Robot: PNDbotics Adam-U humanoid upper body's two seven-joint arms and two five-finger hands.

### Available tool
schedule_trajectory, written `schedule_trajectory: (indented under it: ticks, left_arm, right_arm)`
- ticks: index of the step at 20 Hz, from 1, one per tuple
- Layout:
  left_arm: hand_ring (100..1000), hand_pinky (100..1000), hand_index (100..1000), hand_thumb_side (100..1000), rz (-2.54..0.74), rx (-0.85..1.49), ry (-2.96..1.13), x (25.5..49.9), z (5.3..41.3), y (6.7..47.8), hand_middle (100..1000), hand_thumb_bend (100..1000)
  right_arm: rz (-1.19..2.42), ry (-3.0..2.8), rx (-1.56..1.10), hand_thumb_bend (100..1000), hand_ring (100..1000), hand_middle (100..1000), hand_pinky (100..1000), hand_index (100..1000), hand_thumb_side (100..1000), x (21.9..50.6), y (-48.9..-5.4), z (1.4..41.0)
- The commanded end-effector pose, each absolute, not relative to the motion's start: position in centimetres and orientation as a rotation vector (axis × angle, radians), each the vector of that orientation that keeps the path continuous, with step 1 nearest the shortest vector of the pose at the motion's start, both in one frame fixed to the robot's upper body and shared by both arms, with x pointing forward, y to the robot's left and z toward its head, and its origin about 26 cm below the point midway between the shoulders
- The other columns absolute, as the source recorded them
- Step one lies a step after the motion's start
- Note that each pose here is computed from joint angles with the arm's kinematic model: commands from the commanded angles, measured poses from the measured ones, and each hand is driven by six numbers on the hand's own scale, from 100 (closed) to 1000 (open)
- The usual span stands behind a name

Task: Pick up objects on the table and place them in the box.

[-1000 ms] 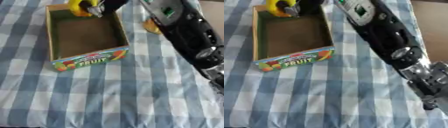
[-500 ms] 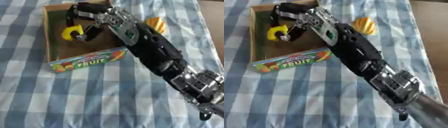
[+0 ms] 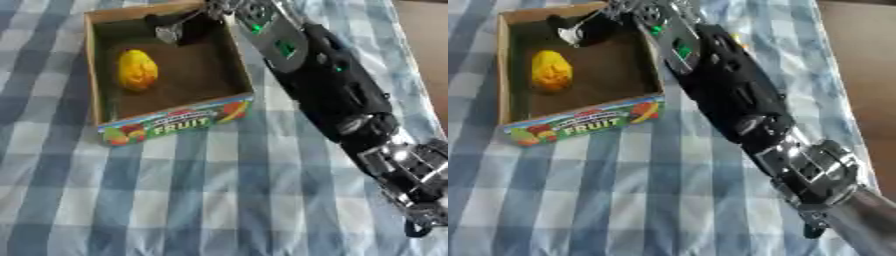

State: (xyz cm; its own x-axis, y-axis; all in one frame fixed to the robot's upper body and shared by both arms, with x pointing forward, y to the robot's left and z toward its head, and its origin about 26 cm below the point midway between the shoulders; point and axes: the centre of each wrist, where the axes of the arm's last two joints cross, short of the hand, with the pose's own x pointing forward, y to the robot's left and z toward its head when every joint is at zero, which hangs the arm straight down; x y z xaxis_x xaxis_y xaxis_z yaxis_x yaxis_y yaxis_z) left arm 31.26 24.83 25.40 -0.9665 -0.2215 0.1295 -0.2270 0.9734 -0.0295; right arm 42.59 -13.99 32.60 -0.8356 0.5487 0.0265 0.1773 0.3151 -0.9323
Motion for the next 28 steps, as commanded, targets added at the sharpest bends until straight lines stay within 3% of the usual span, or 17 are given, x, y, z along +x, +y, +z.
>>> schedule_trajectory:
  ticks: [1,6,12,13,14,15,28]
  left_arm:
    - [861,788,914,377,0.042,0.378,-3.014,30.9,26.0,25.4,809,353]
    - [861,787,914,378,0.036,0.411,-3.004,30.8,25.9,25.8,810,351]
    - [862,787,914,383,0.044,0.430,-3.002,30.8,25.9,25.9,810,345]
    - [862,786,914,384,0.046,0.431,-3.001,30.8,25.8,25.9,810,344]
    - [862,786,914,386,0.047,0.432,-3.000,30.8,25.8,25.9,810,342]
    - [862,786,914,388,0.048,0.434,-2.998,30.8,25.8,25.9,810,340]
    - [863,785,914,391,0.050,0.436,-2.989,30.8,25.6,25.9,810,337]
  right_arm:
    - [1.460,-2.284,-0.759,148,1000,805,860,885,190,40.7,-18.3,35.9]
    - [1.441,-2.159,-0.896,188,1000,815,868,900,210,39.1,-24.5,35.9]
    - [1.411,-1.921,-1.028,225,1000,828,876,912,255,38.7,-30.7,33.3]
    - [1.399,-1.889,-1.045,225,1000,829,878,915,166,38.8,-31.6,32.8]
    - [1.392,-1.864,-1.056,223,1000,833,880,917,277,38.9,-32.2,32.5]
    - [1.388,-1.835,-1.062,219,1000,834,881,919,285,39.0,-32.9,32.1]
    - [1.434,-1.663,-0.980,242,1000,828,889,915,327,40.2,-35.4,29.9]
